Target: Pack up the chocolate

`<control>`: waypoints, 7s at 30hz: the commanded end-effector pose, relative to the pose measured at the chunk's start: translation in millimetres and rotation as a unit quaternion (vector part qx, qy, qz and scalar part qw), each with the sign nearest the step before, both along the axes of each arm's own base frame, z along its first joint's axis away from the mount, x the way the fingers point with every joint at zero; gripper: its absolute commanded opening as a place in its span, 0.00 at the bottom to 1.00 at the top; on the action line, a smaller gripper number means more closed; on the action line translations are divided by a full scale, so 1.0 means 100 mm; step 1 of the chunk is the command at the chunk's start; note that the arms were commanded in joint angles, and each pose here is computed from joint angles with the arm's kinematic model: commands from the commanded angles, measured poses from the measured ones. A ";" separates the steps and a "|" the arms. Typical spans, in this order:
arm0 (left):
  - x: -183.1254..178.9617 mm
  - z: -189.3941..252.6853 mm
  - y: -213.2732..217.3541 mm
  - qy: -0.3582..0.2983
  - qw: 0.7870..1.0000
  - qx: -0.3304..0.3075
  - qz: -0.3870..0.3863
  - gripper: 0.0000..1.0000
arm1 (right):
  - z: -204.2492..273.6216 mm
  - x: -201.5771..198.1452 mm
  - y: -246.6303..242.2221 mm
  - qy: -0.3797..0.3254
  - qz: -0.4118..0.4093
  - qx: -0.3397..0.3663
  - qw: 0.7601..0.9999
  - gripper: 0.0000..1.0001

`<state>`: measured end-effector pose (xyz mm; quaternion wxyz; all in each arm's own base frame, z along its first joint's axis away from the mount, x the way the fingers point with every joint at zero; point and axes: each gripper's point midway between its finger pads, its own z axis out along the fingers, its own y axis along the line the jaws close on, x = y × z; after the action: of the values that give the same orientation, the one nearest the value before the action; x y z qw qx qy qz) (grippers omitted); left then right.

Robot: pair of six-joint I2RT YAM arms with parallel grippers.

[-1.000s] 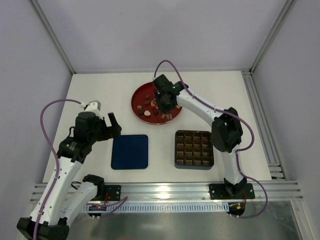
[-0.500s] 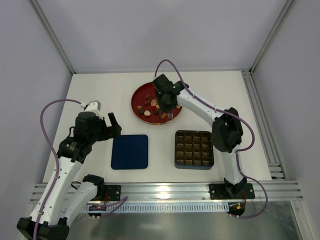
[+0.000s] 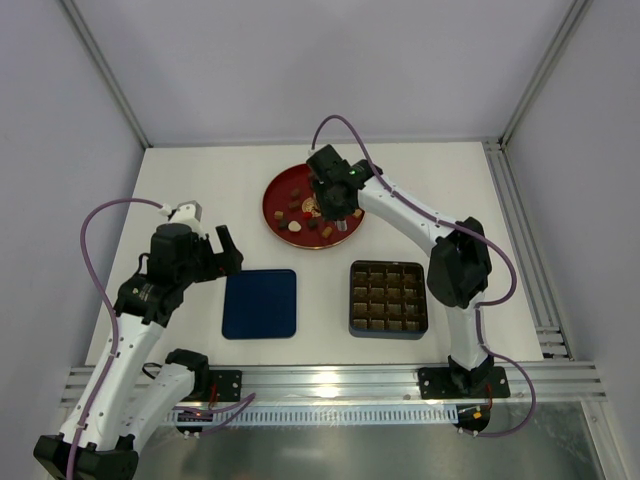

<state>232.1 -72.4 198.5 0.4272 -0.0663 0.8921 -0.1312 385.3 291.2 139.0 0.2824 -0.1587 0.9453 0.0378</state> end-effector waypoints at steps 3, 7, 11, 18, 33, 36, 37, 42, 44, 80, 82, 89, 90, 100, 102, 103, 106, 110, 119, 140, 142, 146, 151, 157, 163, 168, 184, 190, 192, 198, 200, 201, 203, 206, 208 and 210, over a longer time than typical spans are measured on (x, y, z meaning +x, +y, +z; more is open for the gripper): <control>0.04 0.06 -0.03 -0.019 1.000 -0.001 -0.010 1.00 | 0.29 0.01 -0.03 -0.030 0.003 0.013 0.999 0.37; 0.04 0.06 -0.03 -0.020 1.000 -0.001 -0.010 1.00 | 0.30 0.01 -0.03 -0.031 0.001 0.013 0.999 0.37; 0.04 0.06 -0.03 -0.020 1.000 -0.001 -0.010 1.00 | 0.32 0.00 -0.04 -0.033 0.002 0.014 0.999 0.37; 0.04 0.07 -0.03 -0.020 1.000 -0.001 -0.010 1.00 | 0.36 0.00 -0.06 -0.037 0.001 0.013 0.999 0.38; 0.04 0.07 -0.03 -0.020 1.000 0.000 -0.010 1.00 | 0.40 -0.01 -0.07 -0.040 0.000 0.013 0.999 0.38; 0.04 0.07 -0.03 -0.020 1.000 -0.001 -0.010 1.00 | 0.37 -0.01 -0.07 -0.037 0.000 0.011 0.999 0.38; 0.04 0.06 -0.03 -0.019 1.000 -0.001 -0.010 1.00 | 0.37 -0.01 -0.07 -0.037 0.001 0.011 0.999 0.38; 0.04 0.06 -0.03 -0.019 1.000 -0.001 -0.011 1.00 | 0.35 0.02 -0.08 -0.037 -0.002 0.011 0.999 0.38; 0.04 0.06 -0.03 -0.019 1.000 0.000 -0.010 1.00 | 0.32 0.04 -0.09 -0.035 -0.002 0.010 0.999 0.38; 0.04 0.07 -0.03 -0.020 1.000 0.000 -0.010 1.00 | 0.30 0.01 -0.09 -0.028 -0.002 0.012 1.000 0.43; 0.04 0.07 -0.03 -0.020 1.000 0.000 -0.010 1.00 | 0.26 0.00 -0.10 -0.026 -0.002 0.011 1.000 0.43; 0.04 0.06 -0.03 -0.019 1.000 0.000 -0.010 1.00 | 0.23 -0.01 -0.11 -0.023 -0.003 0.007 1.000 0.43; 0.04 0.07 -0.03 -0.020 1.000 0.000 -0.010 0.99 | 0.23 0.00 -0.11 -0.024 -0.003 0.007 1.000 0.43; 0.04 0.06 -0.02 -0.019 1.000 0.000 -0.009 1.00 | 0.20 -0.01 -0.09 -0.020 -0.002 0.010 1.000 0.39; 0.04 0.07 -0.03 -0.020 1.000 0.000 -0.009 1.00 | 0.21 0.00 -0.09 -0.022 -0.002 0.009 1.000 0.39; 0.04 0.08 -0.02 -0.021 1.000 -0.001 -0.008 1.00 | 0.21 0.00 -0.09 -0.022 -0.003 0.009 1.000 0.38; 0.04 0.07 -0.02 -0.020 1.000 0.000 -0.009 1.00 | 0.25 0.01 -0.09 -0.027 -0.003 0.011 1.000 0.38; 0.04 0.07 -0.02 -0.021 1.000 -0.001 -0.009 1.00 | 0.28 0.01 -0.11 -0.029 -0.006 0.010 1.000 0.36; 0.04 0.07 -0.02 -0.021 1.000 -0.001 -0.009 1.00 | 0.38 0.01 -0.15 -0.041 -0.010 0.009 0.999 0.35; 0.04 0.07 -0.01 -0.022 1.000 0.001 -0.005 1.00 | 0.77 -0.31 -0.41 -0.061 -0.018 0.032 0.997 0.35; 0.04 0.07 -0.01 -0.021 1.000 0.002 -0.006 1.00 | 0.77 -0.38 -0.47 -0.059 -0.021 0.032 0.998 0.35; 0.03 0.07 -0.01 -0.021 1.000 0.002 -0.005 1.00 | 0.84 -0.59 -0.58 -0.055 -0.023 0.047 0.997 0.35; 0.04 0.07 0.00 -0.020 1.000 0.003 -0.004 1.00 | 0.90 -0.91 -0.78 -0.055 -0.027 0.065 0.996 0.35; 0.04 0.06 0.00 -0.019 1.000 0.003 -0.003 1.00 | 0.89 -1.33 -0.95 -0.045 -0.024 0.084 0.995 0.35; 0.04 0.06 -0.01 -0.018 1.000 0.003 -0.004 1.00 | 0.81 -1.66 -1.09 -0.031 -0.030 0.081 0.996 0.35; 0.04 0.05 -0.01 -0.017 1.000 0.003 -0.005 1.00 | 0.75 -1.90 -1.15 -0.019 -0.029 0.088 0.996 0.35; 0.04 0.05 -0.01 -0.016 1.000 0.003 -0.003 1.00 | 0.52 -2.30 -1.22 0.007 -0.031 0.088 0.996 0.35; 0.04 0.05 -0.01 -0.016 1.000 0.003 -0.004 1.00 | 0.46 -2.34 -1.23 0.012 -0.032 0.084 0.996 0.35; 0.04 0.05 0.00 -0.016 1.000 0.003 -0.003 1.00 | 0.45 -2.35 -1.22 0.013 -0.031 0.083 0.996 0.35; 0.04 0.05 0.00 -0.017 1.000 0.003 -0.002 1.00 | 0.43 -2.37 -1.20 0.017 -0.026 0.081 0.996 0.35; 0.04 0.05 0.00 -0.016 1.000 0.003 -0.003 1.00 | 0.42 -2.37 -1.18 0.018 -0.025 0.079 0.996 0.35; 0.04 0.05 0.00 -0.016 1.000 0.003 -0.003 1.00 | 0.41 -2.37 -1.18 0.018 -0.024 0.079 0.996 0.35; 0.04 0.04 0.00 -0.015 1.000 0.003 -0.002 1.00 | 0.38 -2.37 -1.18 0.020 -0.024 0.074 0.997 0.35; 0.04 0.05 0.00 -0.015 1.000 0.003 -0.003 1.00 | 0.37 -2.37 -1.19 0.020 -0.026 0.071 0.997 0.36; 0.04 0.05 0.00 -0.016 1.000 0.003 -0.003 1.00 | 0.38 -2.37 -1.19 0.017 -0.026 0.072 0.997 0.36; 0.04 0.04 0.00 -0.014 1.000 0.004 -0.002 1.00 | 0.39 -2.36 -1.19 0.017 -0.026 0.072 0.997 0.39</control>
<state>232.1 -72.2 198.5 0.4273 -0.0666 0.8921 -0.1309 143.4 168.8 172.3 0.2609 -0.1224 0.9526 0.0970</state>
